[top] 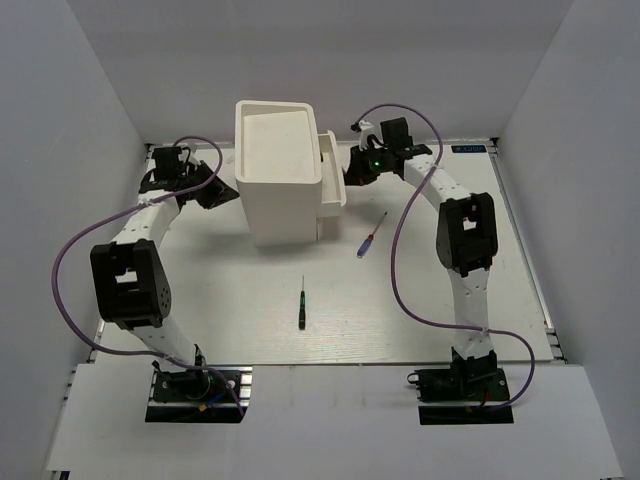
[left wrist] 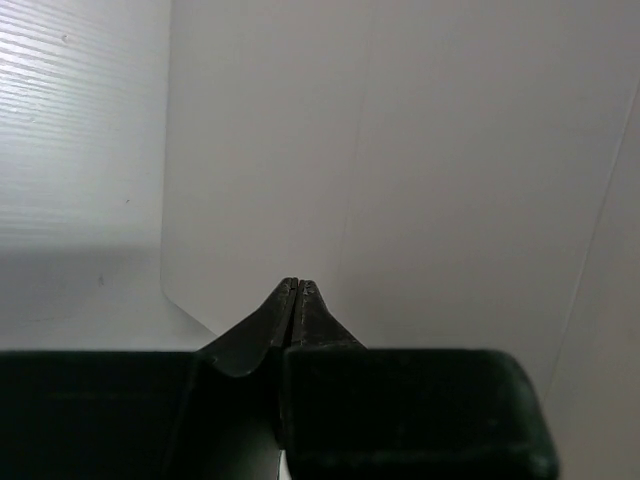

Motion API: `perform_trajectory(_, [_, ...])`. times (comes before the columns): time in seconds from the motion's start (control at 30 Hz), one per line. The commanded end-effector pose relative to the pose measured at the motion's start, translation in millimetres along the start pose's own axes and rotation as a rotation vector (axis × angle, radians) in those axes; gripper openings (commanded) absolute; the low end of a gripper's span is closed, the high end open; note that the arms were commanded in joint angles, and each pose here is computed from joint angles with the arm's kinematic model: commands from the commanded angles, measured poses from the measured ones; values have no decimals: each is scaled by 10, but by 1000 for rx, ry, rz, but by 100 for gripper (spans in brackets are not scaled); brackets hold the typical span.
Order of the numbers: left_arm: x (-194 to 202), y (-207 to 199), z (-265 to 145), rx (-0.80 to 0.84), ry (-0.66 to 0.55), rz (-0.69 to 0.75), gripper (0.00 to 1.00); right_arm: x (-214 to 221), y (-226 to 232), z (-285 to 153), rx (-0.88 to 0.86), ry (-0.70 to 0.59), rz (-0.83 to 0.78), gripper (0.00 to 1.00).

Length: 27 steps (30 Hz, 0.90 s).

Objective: Sort the tools into containers

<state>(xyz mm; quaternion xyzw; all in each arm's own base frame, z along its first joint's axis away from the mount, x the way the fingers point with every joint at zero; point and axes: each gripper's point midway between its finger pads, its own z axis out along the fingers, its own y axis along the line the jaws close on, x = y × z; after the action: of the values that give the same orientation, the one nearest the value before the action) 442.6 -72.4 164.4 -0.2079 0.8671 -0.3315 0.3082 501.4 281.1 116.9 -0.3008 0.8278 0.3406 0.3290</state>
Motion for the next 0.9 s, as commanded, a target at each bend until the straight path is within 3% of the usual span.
perform_trajectory(0.0, [-115, -298, -55, 109, -3, 81, 13, -640, 662, -106, -230, -153, -68, 0])
perform_trajectory(0.43, [-117, -300, -4, 115, 22, 71, 15, -556, 1071, 143, -314, -107, -48, 0])
perform_trajectory(0.67, [-136, -253, -29, 102, 11, 65, 16, -579, 1023, 72, -287, -117, -30, 0])
perform_trajectory(0.87, [-97, -221, -46, 86, 18, 55, 18, -816, 1002, -226, -166, -210, -190, 0])
